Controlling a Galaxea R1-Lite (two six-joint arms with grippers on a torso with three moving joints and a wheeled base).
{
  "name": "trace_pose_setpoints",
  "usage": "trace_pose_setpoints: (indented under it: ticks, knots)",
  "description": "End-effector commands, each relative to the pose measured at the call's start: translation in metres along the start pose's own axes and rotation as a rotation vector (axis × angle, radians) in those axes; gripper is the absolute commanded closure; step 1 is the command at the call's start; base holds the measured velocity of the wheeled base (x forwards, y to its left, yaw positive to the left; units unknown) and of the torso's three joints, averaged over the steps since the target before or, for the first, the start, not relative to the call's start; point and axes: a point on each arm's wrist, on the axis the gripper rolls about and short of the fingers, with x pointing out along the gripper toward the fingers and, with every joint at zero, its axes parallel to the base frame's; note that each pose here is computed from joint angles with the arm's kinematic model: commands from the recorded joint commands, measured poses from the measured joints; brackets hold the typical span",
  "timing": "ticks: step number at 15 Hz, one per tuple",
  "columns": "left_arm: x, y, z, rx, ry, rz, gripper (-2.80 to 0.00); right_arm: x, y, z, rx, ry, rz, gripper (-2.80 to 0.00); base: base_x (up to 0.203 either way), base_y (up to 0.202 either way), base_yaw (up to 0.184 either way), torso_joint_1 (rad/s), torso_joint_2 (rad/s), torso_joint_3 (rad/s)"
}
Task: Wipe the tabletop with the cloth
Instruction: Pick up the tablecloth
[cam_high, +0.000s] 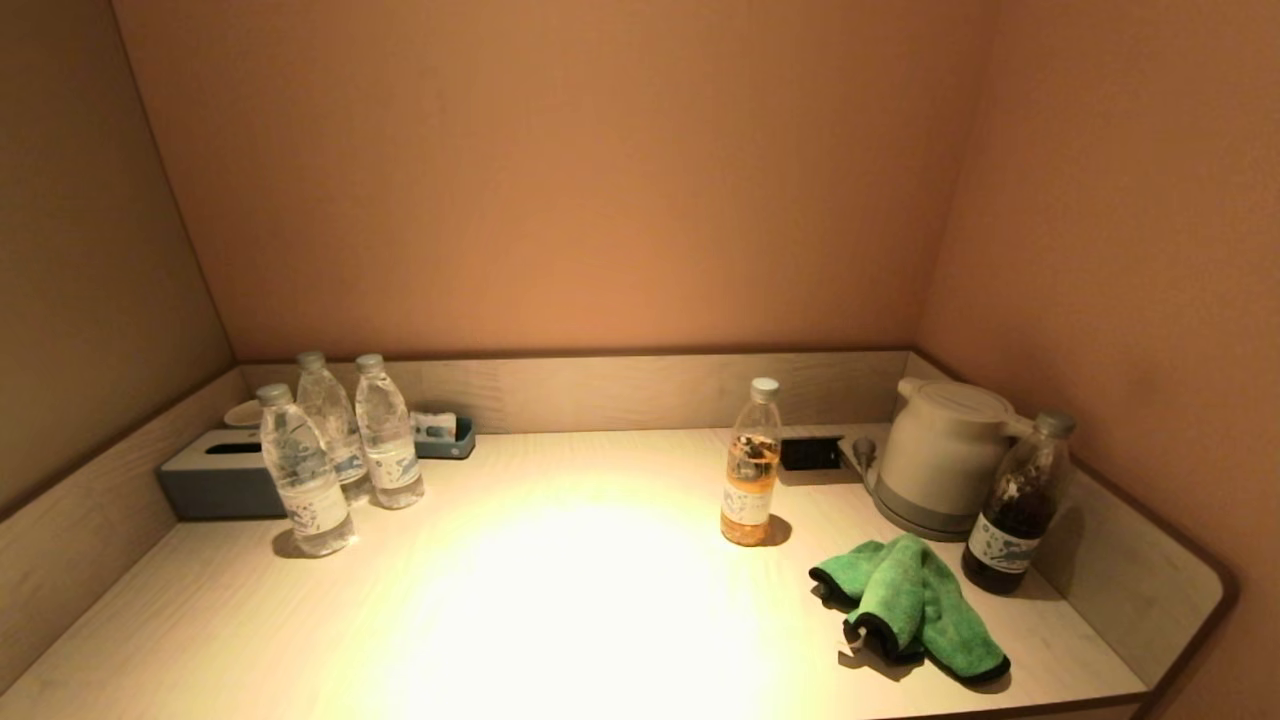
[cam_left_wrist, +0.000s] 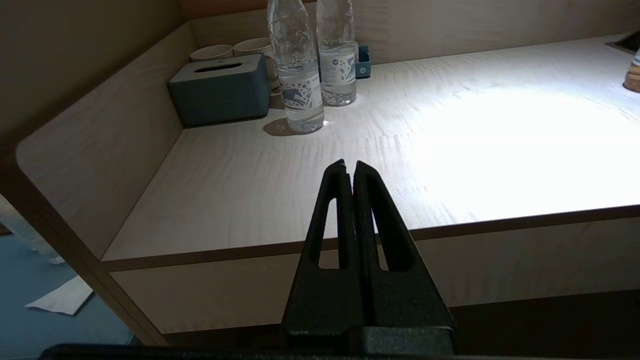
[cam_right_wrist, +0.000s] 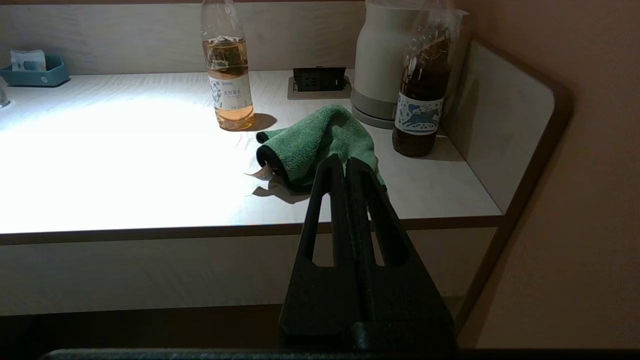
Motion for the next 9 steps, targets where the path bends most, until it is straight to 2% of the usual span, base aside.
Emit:
trace_pose_setpoints:
  ticks: [1,9]
  knots:
    - [0.0000,0.0000,0.0001,0.001,0.000,0.000,0.00,0.0001,0.0000,0.0000,0.000,0.001,0.001,0.00,0.000,0.000,0.000,0.000,0.00,0.000]
    - [0.0000,0.0000,0.0001,0.001,0.000,0.001,0.00,0.0001,0.0000,0.0001,-0.015,0.001,0.001,0.00,0.000,0.000,0.000,0.000,0.00,0.000]
